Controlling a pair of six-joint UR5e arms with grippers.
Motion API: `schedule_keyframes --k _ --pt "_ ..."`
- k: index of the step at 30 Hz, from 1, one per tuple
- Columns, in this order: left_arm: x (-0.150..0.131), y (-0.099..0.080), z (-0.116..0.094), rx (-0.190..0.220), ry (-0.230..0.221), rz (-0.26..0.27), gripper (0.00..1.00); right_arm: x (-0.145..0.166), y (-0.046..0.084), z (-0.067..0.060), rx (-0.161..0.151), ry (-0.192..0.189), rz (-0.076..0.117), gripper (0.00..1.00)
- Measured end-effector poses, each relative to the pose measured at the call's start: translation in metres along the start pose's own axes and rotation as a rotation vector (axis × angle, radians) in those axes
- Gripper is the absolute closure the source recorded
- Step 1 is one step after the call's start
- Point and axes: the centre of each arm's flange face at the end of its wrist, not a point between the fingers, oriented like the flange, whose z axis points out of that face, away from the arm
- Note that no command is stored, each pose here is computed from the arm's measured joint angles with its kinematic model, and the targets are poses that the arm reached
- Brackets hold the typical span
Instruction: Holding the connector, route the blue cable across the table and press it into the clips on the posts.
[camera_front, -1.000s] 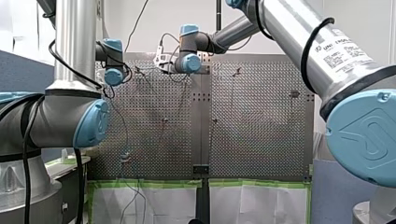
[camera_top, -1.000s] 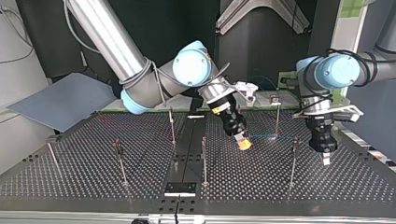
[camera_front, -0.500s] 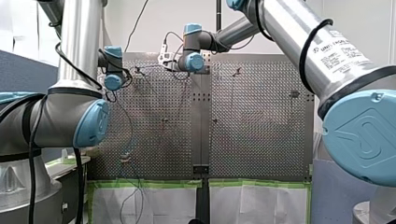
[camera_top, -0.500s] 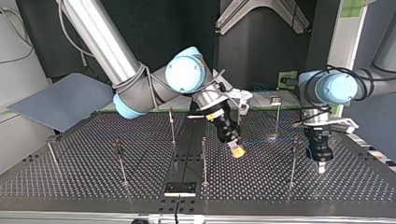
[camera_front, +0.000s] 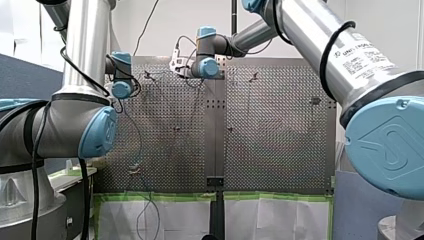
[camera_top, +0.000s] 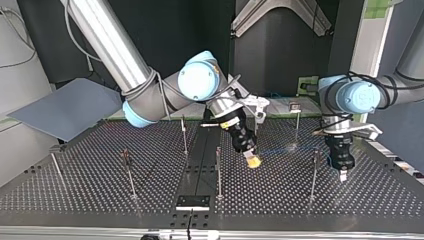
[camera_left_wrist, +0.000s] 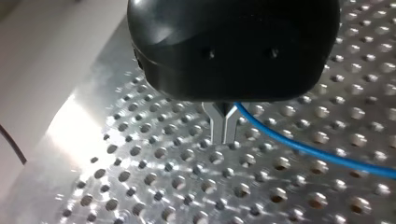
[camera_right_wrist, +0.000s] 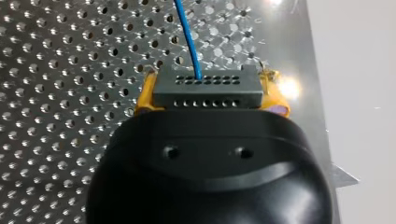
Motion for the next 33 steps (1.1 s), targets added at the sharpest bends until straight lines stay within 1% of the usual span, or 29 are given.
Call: schedule_keyframes --k 4,6,8,12,16,19,25,33 --pt "0.004 0.0 -0.005 -0.025 0.027 0.01 1.0 -0.014 0.004 0.002 -0.01 -0.019 -0.001 1.0" --pt "0.006 -0.001 -0.006 -0.022 0.038 0.01 1.0 -0.017 0.006 0.003 -0.017 -0.02 -0.002 1.0" --pt "0.006 -0.003 -0.006 -0.011 0.039 0.008 1.0 -0.017 0.009 0.003 -0.027 -0.019 -0.003 1.0" --pt "-0.001 -0.004 0.001 0.014 0.022 -0.005 1.0 -0.017 0.013 0.004 -0.039 -0.016 -0.005 1.0" --pt "-0.011 -0.001 0.011 0.025 0.0 -0.017 1.0 -0.016 0.015 0.005 -0.043 -0.012 -0.007 1.0" --pt "-0.015 0.003 0.014 0.023 -0.01 -0.025 1.0 -0.012 0.015 0.006 -0.042 -0.005 -0.009 1.0" --pt "-0.018 0.009 0.017 0.018 -0.015 -0.035 1.0 0.003 0.014 0.011 -0.039 0.023 -0.008 1.0" --pt "-0.019 0.015 0.018 0.009 -0.017 -0.046 1.0 0.014 0.017 0.014 -0.06 0.046 -0.005 1.0"
